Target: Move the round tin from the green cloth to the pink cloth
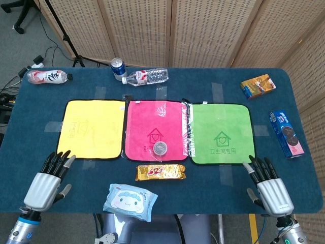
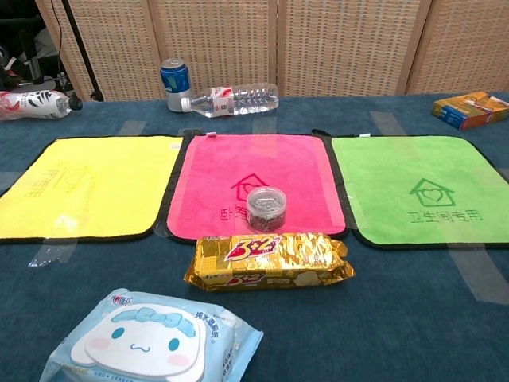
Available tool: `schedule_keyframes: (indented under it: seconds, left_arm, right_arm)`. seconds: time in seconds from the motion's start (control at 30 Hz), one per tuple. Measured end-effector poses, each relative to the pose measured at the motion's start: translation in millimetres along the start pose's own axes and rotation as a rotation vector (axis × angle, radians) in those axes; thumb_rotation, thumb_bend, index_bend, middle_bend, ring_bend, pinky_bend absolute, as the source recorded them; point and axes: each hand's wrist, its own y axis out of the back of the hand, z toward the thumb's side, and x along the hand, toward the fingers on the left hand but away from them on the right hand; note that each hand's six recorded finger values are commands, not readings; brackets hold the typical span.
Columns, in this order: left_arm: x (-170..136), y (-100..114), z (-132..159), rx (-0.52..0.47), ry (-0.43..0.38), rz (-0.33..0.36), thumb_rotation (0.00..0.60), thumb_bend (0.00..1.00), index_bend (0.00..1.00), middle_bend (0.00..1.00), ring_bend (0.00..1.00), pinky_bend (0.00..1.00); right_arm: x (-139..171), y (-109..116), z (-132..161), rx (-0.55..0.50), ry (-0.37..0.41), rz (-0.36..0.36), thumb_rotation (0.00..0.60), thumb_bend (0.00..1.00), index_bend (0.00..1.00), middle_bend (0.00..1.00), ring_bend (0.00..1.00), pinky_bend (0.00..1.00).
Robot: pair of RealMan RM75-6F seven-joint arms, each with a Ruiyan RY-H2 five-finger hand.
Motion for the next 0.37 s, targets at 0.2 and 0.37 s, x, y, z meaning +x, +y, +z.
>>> schedule_keyframes:
  seconds: [0.2,0.37]
  left_arm:
    - [-0.7,4.0,-0.4,0.013,0.005,0.010,0.600,0.27,0.00,0.00,0.00,0.00]
    - [-2.5,7.7,-0.3,0.009,0.006,0.023,0.600,0.27,0.00,0.00,0.00,0.00]
  right_arm:
    - [6.0,3.7,-3.4,-0.006,-0.020,-0.040,0.600,0.41,0.09,0.00,0.00,0.01]
    - [7.3,6.6,-2.2,-0.036,-0.022,-0.045,0.600,0.41,0.09,0.00,0.00,0.01]
